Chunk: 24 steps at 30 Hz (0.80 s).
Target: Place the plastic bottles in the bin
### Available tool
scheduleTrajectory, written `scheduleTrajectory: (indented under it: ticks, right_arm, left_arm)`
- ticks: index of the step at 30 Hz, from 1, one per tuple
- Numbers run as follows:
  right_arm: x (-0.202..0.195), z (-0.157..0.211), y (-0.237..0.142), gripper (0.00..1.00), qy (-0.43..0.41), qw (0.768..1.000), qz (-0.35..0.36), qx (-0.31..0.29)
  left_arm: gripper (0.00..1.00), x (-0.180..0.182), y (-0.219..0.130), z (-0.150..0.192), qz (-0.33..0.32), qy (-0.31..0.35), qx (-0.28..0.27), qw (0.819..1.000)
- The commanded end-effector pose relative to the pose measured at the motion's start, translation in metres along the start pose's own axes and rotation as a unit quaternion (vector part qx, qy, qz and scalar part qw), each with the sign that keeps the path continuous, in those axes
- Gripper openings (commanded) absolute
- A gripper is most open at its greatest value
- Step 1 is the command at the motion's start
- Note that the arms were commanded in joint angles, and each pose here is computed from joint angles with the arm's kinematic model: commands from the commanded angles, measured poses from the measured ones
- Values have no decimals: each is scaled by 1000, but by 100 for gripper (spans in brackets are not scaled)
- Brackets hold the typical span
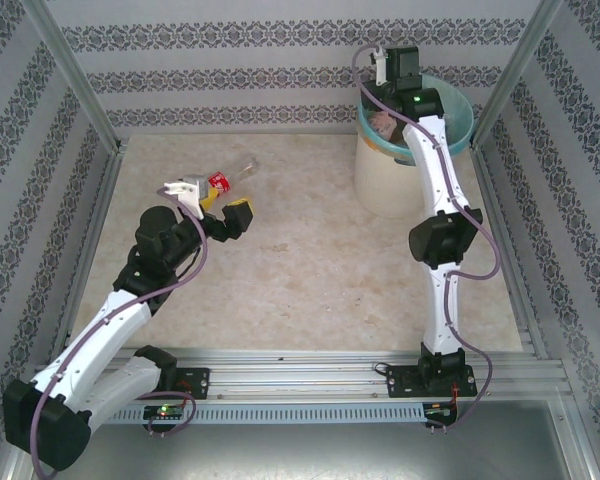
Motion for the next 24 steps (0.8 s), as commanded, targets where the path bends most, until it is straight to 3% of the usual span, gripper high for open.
scheduleTrajectory:
  ticks: [1,9,18,24]
  right_arm:
    - [-22,10,-20,46,35,998,26,34]
    - [-32,10,-42,46,51,998,31,24]
    - [-34,10,-36,45,84,996,-8,22]
    - [-20,-40,-97,48,95,992,-40,-67]
  left_arm:
    - [99,1,-6,4,-9,-7,-1,1000]
    - [99,1,1,5,0,-13,4,1000]
    - [99,3,-1,6,-9,-10,3,1000]
    - [97,24,0,-1,-126,2,44,991]
Point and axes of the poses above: each hand's point on the last joint's axis, 136 mm out from that joint toward the fingers, its own y axis out along the fingers, its own x axis along the line the jaws close on, z = x × y, the point moved 6 cm from there along -y, back along the fingers, and after that the axes turned 5 degrees about -y, right-handed, at the moved point
